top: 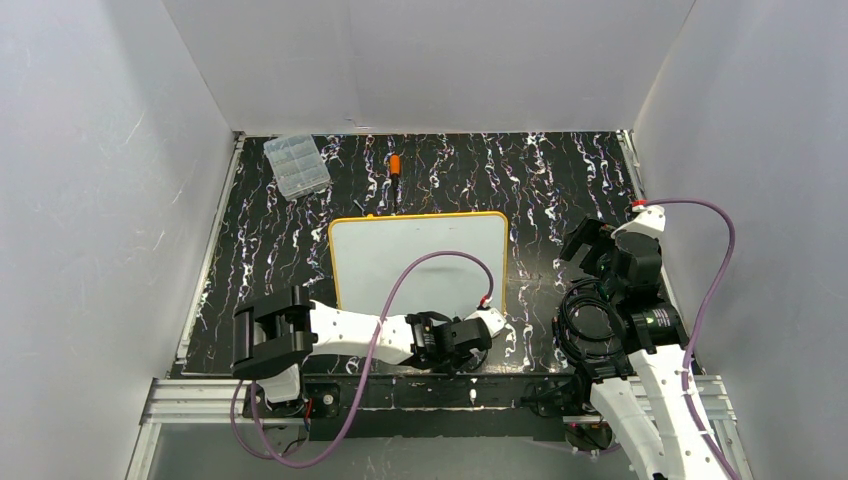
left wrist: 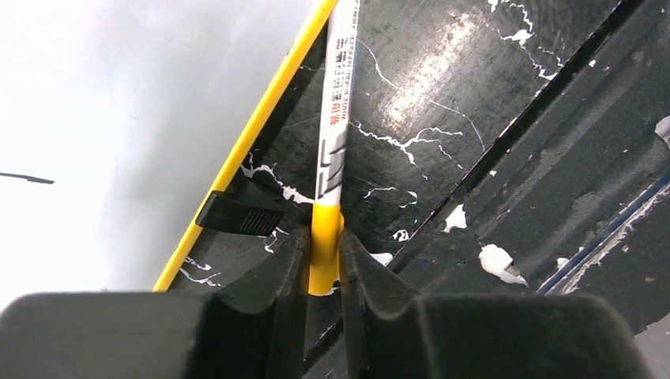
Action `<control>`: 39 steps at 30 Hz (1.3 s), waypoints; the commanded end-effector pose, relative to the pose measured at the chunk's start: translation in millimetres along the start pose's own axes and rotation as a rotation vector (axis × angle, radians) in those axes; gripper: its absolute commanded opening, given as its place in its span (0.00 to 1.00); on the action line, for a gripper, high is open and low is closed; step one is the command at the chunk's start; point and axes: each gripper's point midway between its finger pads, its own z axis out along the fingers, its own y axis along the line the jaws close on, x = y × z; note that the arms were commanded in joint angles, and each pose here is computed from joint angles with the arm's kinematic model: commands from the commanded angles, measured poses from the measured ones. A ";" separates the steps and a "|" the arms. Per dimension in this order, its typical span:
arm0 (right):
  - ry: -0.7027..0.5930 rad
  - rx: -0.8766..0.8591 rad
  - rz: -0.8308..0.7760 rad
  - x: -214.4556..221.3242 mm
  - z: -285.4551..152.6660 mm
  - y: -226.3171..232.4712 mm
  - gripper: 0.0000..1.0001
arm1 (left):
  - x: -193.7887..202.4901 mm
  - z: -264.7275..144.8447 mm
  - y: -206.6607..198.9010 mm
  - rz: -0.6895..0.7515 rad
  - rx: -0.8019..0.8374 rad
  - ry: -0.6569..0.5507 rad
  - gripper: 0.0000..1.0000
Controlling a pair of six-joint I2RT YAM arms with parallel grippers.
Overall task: Write a sentence on the whiteboard
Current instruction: Open the whiteboard marker at the center of the board.
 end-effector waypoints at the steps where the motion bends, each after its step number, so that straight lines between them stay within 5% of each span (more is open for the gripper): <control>1: -0.050 -0.021 0.006 -13.0 -1.8 4.4 1.00 | 3.4 -3.9 4.6 0.010 -0.030 0.018 0.11; 4: -0.044 -0.029 0.005 -15.3 -5.2 6.4 1.00 | 1.6 -8.5 -0.3 0.027 0.013 -0.006 0.00; 15: -0.093 -0.072 0.015 -59.3 -44.3 19.5 1.00 | -1.1 -54.5 -57.6 0.203 0.414 -0.140 0.00; 21: -0.089 -0.238 -0.031 -64.0 -55.8 47.8 1.00 | -35.2 -97.4 -58.2 0.171 0.444 -0.270 0.00; 35: 0.377 -1.031 -0.100 -27.3 -113.2 165.9 1.00 | -79.8 -189.3 45.9 0.147 0.434 -0.381 0.00; 39: 0.474 -1.158 -0.072 -15.4 -126.2 173.7 0.91 | -81.3 -195.9 54.9 0.169 0.459 -0.401 0.00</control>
